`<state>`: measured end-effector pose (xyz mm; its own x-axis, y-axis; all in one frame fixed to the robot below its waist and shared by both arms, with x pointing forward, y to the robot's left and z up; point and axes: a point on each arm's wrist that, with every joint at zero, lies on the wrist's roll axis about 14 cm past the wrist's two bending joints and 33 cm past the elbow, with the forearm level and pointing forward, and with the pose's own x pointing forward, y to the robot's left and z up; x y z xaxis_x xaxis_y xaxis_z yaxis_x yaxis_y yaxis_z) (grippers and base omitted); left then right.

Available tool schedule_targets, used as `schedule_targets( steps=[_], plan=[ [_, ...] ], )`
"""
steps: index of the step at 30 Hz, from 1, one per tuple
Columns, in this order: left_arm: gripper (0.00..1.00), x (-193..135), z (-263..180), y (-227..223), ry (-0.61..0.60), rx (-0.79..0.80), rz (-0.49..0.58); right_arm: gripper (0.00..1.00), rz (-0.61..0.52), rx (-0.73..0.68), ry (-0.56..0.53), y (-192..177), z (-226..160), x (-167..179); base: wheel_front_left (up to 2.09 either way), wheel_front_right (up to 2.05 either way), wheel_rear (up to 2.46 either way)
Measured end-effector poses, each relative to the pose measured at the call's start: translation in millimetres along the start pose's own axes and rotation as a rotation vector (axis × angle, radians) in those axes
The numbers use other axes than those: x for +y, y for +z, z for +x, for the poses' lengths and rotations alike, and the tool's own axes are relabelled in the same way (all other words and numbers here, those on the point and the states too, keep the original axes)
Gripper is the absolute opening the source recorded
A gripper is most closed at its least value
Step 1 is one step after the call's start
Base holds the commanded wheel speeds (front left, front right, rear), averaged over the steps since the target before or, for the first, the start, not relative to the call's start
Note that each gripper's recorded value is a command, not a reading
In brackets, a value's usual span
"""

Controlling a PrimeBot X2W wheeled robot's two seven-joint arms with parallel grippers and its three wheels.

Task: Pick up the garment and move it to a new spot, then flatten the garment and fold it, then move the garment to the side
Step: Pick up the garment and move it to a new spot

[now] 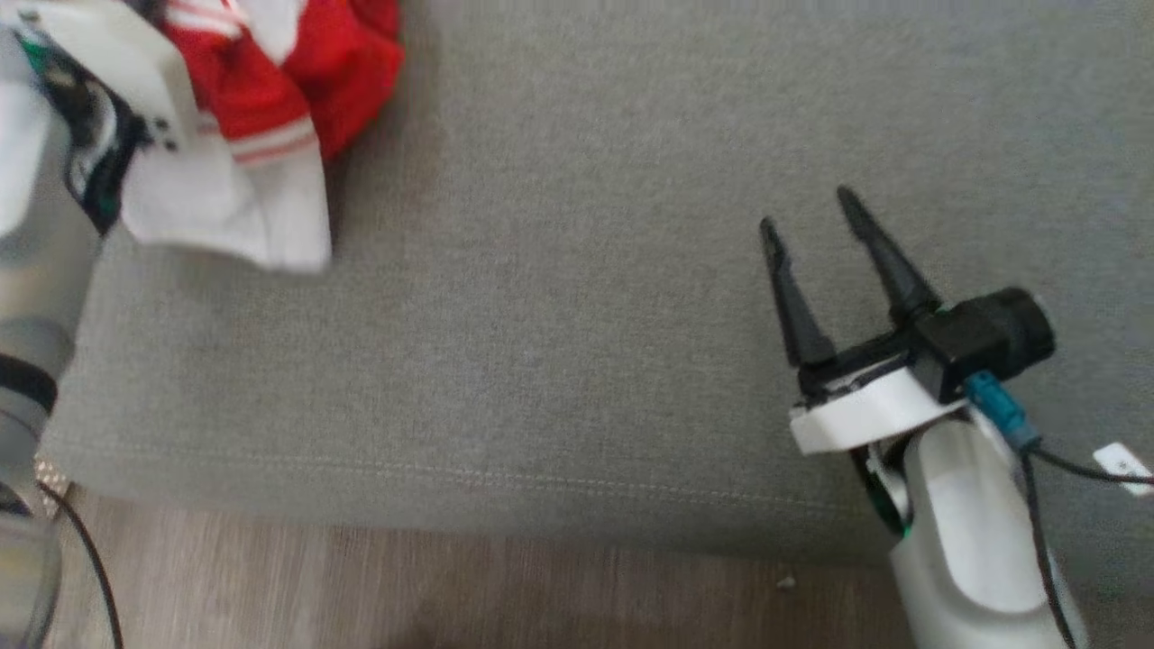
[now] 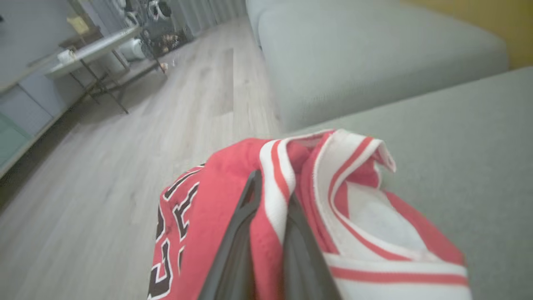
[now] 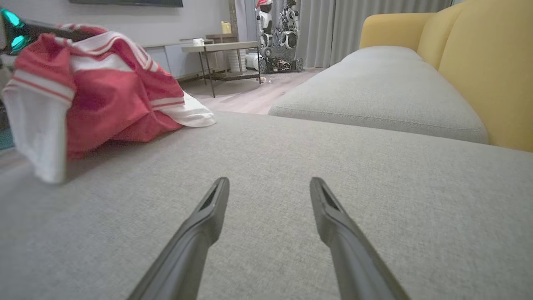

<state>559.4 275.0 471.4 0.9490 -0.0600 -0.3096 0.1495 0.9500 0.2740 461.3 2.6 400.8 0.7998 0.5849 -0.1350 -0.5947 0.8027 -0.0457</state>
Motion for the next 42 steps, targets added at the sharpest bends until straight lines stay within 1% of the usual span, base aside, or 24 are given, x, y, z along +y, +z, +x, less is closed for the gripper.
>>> schedule_targets(
  steps=[4, 5, 9, 13, 17, 21, 24, 28, 31, 34, 38, 40, 41, 42],
  plan=[
    [0.0, 2, -5, 71, -0.012, -0.171, 0.041, 1.0, 0.038, -0.025, 0.005, 16, -15, 10, 0.0, 0.0, 0.0],
    [0.0, -6, -10, 101, -0.038, -0.242, 0.06, 1.0, 0.054, -0.049, 0.0, 28, -21, 11, 0.0, 0.0, 0.0],
    [0.0, -32, -13, 151, -0.111, -0.348, 0.086, 1.0, 0.056, -0.078, -0.041, 43, -36, 3, 0.0, 0.0, 0.0],
    [0.0, -79, -17, 197, -0.231, -0.44, 0.102, 1.0, 0.065, -0.102, -0.107, 54, -55, -13, 0.0, 0.0, 0.0],
    [0.0, -135, -29, 240, -0.377, -0.531, 0.089, 1.0, 0.06, -0.132, -0.183, 66, -75, -33, 0.0, 0.0, 0.0],
    [0.0, -189, -43, 271, -0.509, -0.6, 0.095, 1.0, 0.07, -0.155, -0.264, 73, -96, -53, 0.0, 0.0, 0.0],
    [0.0, -227, -50, 284, -0.595, -0.63, 0.095, 1.0, 0.086, -0.169, -0.322, 76, -112, -67, 0.0, 0.0, 0.0],
    [0.0, -279, -52, 284, -0.71, -0.63, 0.094, 1.0, 0.101, -0.171, -0.382, 76, -129, -80, 0.0, 0.0, 0.0],
    [0.0, -316, -46, 267, -0.773, -0.608, 0.109, 1.0, 0.126, -0.167, -0.416, 71, -137, -87, 0.0, 0.0, 0.0],
    [0.0, -346, -30, 222, -0.81, -0.537, 0.11, 1.0, 0.142, -0.154, -0.436, 65, -141, -92, 0.0, 0.0, 0.0],
    [0.0, -377, -13, 142, -0.85, -0.394, 0.029, 1.0, 0.159, -0.119, -0.462, 52, -143, -98, 0.0, 0.0, 0.0],
    [0.0, -384, -11, 120, -0.838, -0.394, -0.006, 1.0, 0.164, -0.103, -0.468, 46, -143, -100, 0.0, 0.0, 0.0],
    [0.25, -384, -12, 118, -0.82, -0.422, -0.018, 1.0, 0.164, -0.1, -0.469, 45, -143, -100, 0.0, 0.0, 0.0],
    [1.0, -383, -13, 120, -0.803, -0.448, -0.025, 1.0, 0.164, -0.1, -0.47, 44, -143, -101, 0.0, 0.0, 0.0]
  ],
)
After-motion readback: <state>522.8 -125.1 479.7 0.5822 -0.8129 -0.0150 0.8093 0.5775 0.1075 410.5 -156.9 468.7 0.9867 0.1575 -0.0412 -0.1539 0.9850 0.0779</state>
